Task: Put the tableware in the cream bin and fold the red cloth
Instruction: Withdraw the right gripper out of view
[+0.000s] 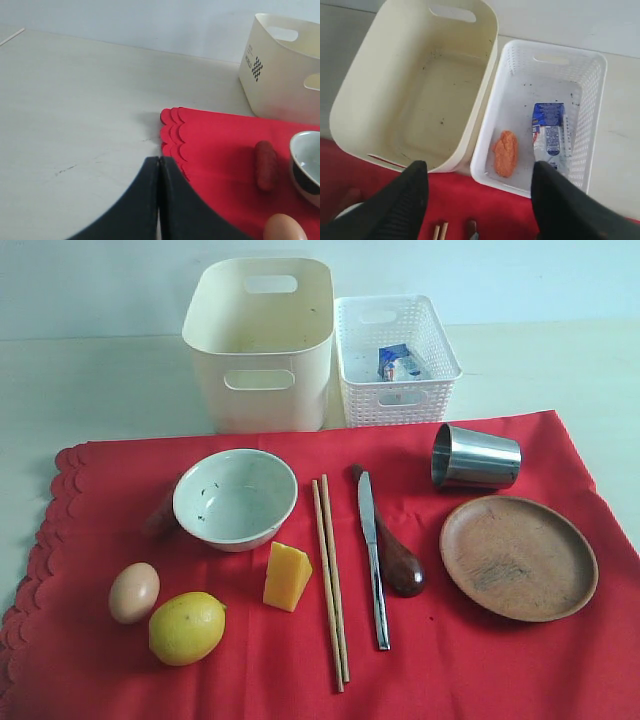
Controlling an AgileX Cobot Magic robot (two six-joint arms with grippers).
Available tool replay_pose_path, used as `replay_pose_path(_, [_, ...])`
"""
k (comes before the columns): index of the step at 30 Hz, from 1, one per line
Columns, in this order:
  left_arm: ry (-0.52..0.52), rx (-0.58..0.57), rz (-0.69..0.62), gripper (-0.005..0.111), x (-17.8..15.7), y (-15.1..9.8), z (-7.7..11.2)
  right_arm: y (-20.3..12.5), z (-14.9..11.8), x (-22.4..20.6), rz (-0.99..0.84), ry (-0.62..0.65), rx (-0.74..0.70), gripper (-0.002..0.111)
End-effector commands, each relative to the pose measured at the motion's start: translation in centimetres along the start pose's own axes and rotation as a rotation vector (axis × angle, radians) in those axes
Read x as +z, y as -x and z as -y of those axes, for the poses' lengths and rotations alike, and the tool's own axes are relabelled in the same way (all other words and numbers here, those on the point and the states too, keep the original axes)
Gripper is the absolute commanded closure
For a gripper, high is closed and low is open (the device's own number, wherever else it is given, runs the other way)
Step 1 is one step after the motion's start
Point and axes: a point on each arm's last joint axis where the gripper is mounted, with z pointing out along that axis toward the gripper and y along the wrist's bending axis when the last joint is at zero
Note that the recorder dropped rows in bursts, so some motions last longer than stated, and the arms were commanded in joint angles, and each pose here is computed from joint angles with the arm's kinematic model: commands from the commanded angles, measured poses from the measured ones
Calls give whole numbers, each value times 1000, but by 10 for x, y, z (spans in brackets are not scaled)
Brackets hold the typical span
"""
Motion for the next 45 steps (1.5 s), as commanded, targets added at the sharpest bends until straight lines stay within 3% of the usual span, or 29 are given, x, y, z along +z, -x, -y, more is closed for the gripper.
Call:
replay_pose_path(1, [-5,0,11,107,0,1,0,2,-3,-26,35,7,-15,50])
replay_pose_path(6, [-5,0,11,107,0,1,0,1,-9,-50,71,18,-34,50])
replay_pose_path(21, [-6,0,15,107,0,1,0,-19,-65,-105,129,122,-183,50])
replay_pose_path(37, [-6,0,15,107,0,1,0,-37,-103,-135,162,212,-298,50])
replay_pose_path(45, [-6,0,15,107,0,1,0,-64,-121,-128,75,243,-354,50])
